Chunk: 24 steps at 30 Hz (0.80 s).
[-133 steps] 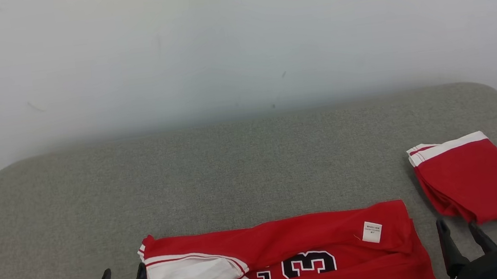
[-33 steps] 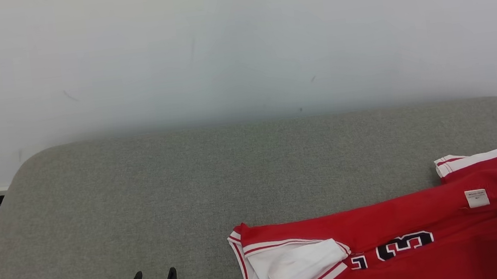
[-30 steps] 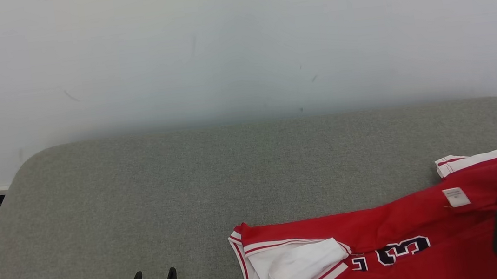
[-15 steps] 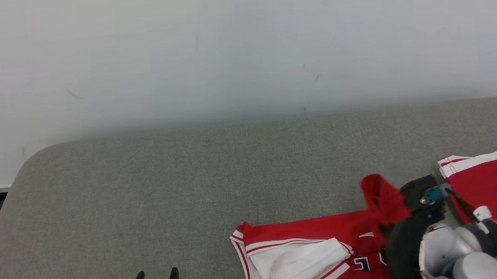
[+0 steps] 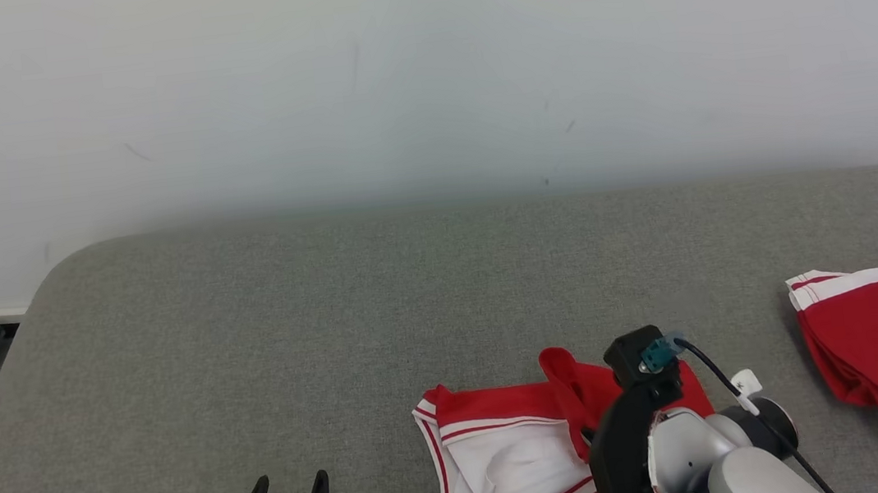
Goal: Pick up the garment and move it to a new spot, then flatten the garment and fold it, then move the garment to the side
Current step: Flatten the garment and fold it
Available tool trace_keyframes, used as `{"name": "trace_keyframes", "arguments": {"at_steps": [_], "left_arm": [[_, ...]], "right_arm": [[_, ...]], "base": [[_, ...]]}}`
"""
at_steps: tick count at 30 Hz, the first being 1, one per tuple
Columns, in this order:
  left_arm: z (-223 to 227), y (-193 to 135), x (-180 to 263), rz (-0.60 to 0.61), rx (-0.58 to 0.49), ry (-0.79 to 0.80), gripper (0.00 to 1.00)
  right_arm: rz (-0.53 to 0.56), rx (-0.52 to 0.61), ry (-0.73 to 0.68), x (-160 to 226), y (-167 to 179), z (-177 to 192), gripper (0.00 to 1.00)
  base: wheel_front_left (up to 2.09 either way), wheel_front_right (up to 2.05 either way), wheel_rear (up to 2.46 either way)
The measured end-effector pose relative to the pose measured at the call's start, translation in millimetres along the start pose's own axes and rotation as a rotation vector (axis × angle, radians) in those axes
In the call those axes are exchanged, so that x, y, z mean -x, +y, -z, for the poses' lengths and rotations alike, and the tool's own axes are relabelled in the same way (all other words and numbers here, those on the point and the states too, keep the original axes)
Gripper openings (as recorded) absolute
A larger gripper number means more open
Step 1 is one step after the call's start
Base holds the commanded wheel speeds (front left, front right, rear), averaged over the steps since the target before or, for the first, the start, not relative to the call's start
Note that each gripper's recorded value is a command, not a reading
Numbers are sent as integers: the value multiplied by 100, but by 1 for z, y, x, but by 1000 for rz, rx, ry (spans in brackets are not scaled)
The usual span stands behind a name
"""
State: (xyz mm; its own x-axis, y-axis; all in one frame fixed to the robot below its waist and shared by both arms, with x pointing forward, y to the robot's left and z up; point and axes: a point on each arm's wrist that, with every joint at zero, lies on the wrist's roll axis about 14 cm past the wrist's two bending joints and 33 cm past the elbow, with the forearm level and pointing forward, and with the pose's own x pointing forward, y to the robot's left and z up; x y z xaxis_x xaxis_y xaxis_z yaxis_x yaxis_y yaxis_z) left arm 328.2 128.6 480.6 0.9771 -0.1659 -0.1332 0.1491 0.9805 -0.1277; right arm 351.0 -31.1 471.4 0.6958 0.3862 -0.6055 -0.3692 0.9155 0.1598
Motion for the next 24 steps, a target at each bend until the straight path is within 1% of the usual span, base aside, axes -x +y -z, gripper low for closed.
{"name": "trace_keyframes", "arguments": {"at_steps": [5,12,16,19,22,24], "left_arm": [[1,4,0,-12,1,4,100],[-1,9,-1,-27,2,0,100],[2,9,0,-31,5,7,100],[0,10,0,-31,3,4,100],[-5,9,-3,-23,-1,-10,100],[-4,7,-3,-21,3,-8,100]], "right_arm": [[-8,19,9,-9,5,-12,0],[-41,59,36,-19,19,-15,0],[-117,84,50,-21,44,-10,0],[-163,103,45,-22,59,-13,0],[-193,111,41,-23,68,-16,0],[-194,101,39,-27,68,-14,0]], "base": [[0,0,0],[0,0,0],[0,0,0],[0,0,0],[0,0,0],[0,0,0]]}}
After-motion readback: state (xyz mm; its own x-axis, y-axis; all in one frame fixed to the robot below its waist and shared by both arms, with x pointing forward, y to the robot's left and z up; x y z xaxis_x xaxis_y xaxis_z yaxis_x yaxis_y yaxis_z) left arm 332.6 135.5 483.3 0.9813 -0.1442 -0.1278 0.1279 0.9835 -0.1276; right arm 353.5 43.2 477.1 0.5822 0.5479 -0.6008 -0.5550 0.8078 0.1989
